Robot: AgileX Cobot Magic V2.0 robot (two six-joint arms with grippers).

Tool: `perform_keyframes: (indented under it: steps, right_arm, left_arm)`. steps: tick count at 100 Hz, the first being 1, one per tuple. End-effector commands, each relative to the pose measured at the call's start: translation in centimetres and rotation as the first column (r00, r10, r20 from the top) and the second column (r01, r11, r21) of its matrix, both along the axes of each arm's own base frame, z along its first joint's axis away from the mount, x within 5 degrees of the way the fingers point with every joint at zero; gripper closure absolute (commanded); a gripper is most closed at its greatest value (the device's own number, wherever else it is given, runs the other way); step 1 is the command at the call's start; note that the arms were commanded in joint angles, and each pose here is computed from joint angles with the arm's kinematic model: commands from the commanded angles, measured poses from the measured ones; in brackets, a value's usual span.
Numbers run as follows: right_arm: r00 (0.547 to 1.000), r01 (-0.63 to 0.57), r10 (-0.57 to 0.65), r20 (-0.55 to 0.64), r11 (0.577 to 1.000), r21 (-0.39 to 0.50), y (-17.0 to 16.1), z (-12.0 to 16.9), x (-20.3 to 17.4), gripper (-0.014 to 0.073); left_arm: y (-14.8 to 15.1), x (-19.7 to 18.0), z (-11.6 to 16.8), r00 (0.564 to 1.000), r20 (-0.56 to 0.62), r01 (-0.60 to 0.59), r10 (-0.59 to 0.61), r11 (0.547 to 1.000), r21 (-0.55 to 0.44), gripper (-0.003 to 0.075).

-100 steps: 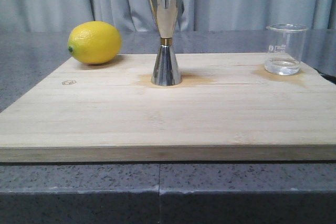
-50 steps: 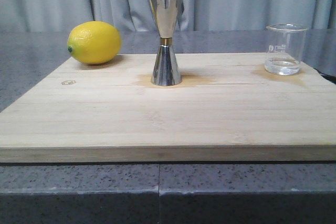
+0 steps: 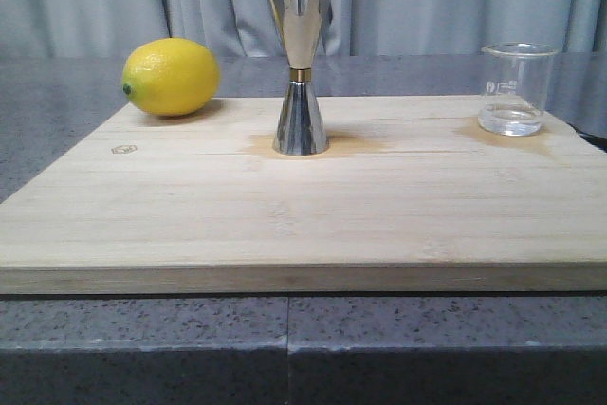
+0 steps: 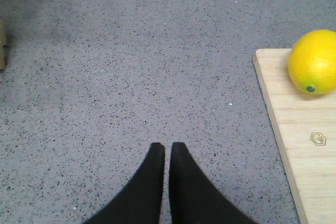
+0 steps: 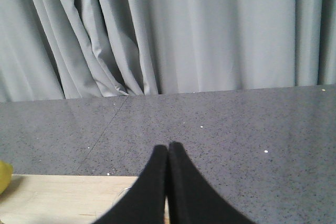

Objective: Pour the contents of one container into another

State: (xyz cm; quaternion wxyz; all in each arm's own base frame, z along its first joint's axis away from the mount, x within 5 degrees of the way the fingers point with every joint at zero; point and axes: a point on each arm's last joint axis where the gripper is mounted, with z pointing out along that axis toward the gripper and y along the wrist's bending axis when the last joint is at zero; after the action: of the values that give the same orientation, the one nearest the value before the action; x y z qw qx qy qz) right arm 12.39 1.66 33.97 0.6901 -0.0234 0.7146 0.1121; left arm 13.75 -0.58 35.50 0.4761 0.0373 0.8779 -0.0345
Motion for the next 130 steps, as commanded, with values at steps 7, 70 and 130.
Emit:
perform_keyframes:
  steps: [7,70,130]
  right_arm:
    - [0.998,0.049,-0.048,0.039,0.999,-0.014,-0.5,1.0,-0.1,0.0666]
    - [0.998,0.048,-0.047,0.039,0.999,-0.014,-0.4,1.0,-0.1,0.0666]
    - [0.998,0.047,-0.047,0.038,0.999,-0.014,-0.4,1.0,-0.1,0.0666]
  left_arm:
    - [0.1,0.2,1.5,0.994,0.103,-0.021,0.022,1.0,-0.017,0.0739]
    - [0.2,-8.6,-3.6,0.908,0.419,-0.042,0.002,0.995,0.085,0.0739]
    - [0.5,-8.2,-14.9,0.771,0.636,-0.087,0.026,0.994,0.065,0.0739]
